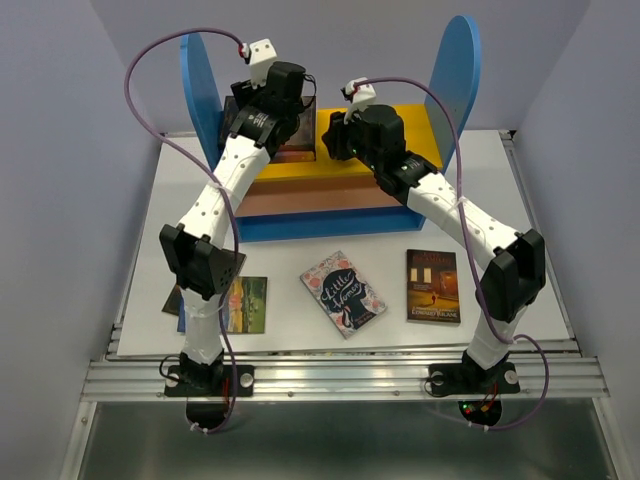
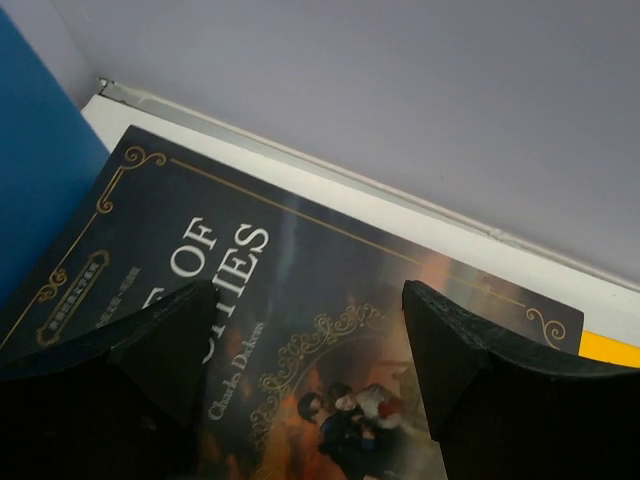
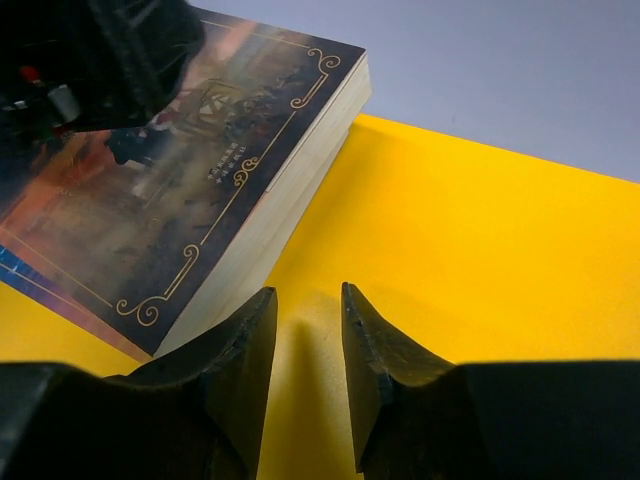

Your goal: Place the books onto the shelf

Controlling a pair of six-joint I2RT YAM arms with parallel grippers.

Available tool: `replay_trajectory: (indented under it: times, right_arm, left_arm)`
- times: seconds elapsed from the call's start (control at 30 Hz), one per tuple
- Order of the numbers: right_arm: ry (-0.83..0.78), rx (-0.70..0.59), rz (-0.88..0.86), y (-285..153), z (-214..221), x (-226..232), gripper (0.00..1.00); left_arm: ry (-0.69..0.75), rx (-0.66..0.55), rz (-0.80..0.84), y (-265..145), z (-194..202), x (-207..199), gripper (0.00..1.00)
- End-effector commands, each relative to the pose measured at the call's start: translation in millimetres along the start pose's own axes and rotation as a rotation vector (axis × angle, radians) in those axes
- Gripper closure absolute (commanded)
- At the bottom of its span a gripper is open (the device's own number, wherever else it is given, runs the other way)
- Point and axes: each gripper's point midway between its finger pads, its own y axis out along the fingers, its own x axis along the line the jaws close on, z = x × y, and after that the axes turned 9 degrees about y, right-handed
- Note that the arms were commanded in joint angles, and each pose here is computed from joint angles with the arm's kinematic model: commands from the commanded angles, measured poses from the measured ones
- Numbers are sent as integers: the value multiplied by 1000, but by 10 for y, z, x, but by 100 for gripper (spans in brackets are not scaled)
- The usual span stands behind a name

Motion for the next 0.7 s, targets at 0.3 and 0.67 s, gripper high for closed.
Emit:
replay_trajectory:
  times: [0.3,0.67]
  right_arm:
    - [-11,-133,-18,196,-537,108,61]
    - [-26,-93,-90,577,-320,219,61]
  left_arm:
    - [-32,140,2,-415,409,351,17]
    - [-41,158,48,-621,541,372,20]
